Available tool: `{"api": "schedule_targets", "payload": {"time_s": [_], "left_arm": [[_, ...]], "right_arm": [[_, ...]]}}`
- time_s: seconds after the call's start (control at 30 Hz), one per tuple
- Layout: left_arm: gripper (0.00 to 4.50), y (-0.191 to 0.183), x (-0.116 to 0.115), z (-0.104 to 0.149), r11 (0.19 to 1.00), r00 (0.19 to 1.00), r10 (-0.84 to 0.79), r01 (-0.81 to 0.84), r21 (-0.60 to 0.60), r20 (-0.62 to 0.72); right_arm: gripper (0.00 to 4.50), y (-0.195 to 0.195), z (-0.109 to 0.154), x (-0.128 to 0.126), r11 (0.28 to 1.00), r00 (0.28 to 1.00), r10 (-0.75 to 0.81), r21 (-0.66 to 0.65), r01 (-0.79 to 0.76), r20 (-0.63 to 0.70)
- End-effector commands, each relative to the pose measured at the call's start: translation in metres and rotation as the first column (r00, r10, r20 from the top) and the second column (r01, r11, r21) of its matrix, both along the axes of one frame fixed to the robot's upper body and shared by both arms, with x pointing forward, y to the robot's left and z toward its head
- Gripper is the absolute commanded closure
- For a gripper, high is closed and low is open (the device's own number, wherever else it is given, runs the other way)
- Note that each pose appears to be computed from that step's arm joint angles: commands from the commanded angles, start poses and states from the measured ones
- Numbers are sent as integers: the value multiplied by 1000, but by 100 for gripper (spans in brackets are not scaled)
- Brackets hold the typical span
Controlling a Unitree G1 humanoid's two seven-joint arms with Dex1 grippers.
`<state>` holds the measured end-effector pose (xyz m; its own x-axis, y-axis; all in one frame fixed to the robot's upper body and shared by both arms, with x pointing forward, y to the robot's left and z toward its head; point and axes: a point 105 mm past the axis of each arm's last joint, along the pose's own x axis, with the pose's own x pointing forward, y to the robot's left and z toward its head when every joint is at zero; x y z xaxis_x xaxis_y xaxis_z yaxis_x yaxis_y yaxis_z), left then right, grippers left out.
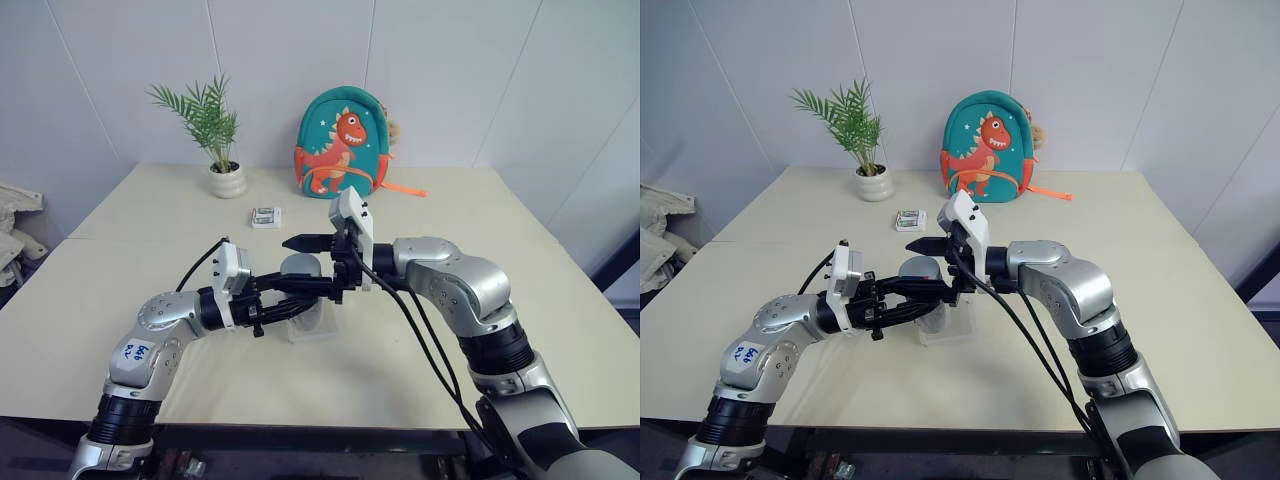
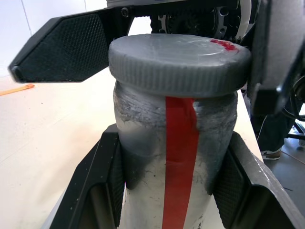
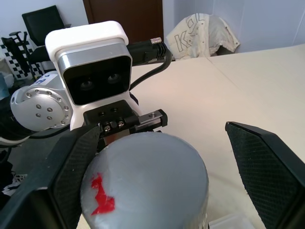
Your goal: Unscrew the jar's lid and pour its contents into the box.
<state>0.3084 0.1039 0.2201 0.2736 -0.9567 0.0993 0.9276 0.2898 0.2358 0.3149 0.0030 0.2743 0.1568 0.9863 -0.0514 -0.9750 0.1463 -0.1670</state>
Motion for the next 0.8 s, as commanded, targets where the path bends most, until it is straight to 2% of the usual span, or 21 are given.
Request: {"api": "schedule_targets", "payload": {"time_s": [0.03, 0.23, 0.57, 0.8], "left_arm": [[244, 0, -7, 12, 999, 999, -27, 28, -30, 45], [244, 3, -8, 12, 999, 999, -22, 23, -34, 44], [244, 9, -9, 11, 999, 999, -12, 13, -29, 38], [244, 9, -6, 11, 1000, 1000, -10, 11, -24, 26]], "right_arm": [[9, -24, 11, 9, 997, 998, -57, 58, 58, -12], [9, -56, 12, 13, 990, 994, -80, 107, 88, -75], [9, -94, 1, 23, 977, 976, -193, 77, 201, -104], [9, -62, 30, -9, 985, 1000, -25, 169, 23, 11]]}}
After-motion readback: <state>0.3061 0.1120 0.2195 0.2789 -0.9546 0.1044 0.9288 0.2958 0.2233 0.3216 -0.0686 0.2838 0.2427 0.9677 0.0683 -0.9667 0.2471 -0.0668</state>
